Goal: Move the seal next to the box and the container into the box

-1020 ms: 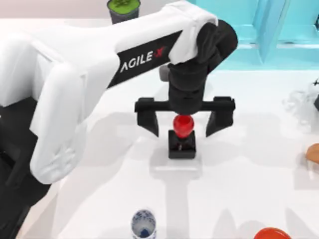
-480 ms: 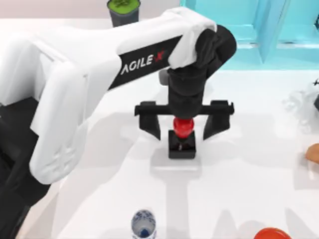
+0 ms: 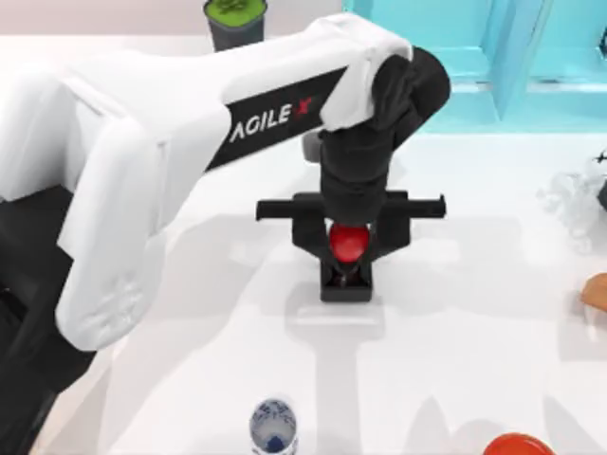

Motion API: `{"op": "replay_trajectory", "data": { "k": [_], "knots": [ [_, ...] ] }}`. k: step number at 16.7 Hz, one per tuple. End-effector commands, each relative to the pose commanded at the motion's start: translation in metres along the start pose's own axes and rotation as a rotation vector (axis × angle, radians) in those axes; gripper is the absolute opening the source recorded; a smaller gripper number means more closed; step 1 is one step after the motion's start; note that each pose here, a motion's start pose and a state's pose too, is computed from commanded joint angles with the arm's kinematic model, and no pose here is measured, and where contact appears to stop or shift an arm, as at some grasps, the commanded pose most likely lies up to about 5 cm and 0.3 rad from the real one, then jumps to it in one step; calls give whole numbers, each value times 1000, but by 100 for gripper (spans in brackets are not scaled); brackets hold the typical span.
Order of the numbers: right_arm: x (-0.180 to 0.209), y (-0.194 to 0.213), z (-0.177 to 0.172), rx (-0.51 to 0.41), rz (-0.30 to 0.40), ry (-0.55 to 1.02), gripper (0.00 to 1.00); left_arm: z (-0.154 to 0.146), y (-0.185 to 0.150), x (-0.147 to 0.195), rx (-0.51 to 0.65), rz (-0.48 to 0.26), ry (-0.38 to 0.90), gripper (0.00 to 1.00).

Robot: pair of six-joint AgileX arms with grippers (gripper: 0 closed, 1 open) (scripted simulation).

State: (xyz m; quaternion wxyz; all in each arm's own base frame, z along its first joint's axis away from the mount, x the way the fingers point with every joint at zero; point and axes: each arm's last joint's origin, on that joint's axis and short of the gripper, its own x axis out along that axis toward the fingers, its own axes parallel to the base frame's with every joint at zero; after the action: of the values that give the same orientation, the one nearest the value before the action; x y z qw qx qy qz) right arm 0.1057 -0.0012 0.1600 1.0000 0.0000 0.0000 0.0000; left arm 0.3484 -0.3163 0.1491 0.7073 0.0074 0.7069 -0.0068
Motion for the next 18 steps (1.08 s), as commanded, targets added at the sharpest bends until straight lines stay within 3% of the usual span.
{"op": "replay_trajectory", "data": {
  "k": [2, 3, 12, 18],
  "knots": [
    [0, 0, 0, 0, 0, 0, 100, 0, 0, 0, 0, 0, 0, 2],
    [0, 0, 0, 0, 0, 0, 100, 0, 0, 0, 0, 0, 0, 0],
    [0, 0, 0, 0, 0, 0, 100, 1, 1, -1, 0, 0, 0, 0],
    [0, 0, 0, 0, 0, 0, 100, 6, 65, -72, -1, -12, -15, 0]
  ]
}}
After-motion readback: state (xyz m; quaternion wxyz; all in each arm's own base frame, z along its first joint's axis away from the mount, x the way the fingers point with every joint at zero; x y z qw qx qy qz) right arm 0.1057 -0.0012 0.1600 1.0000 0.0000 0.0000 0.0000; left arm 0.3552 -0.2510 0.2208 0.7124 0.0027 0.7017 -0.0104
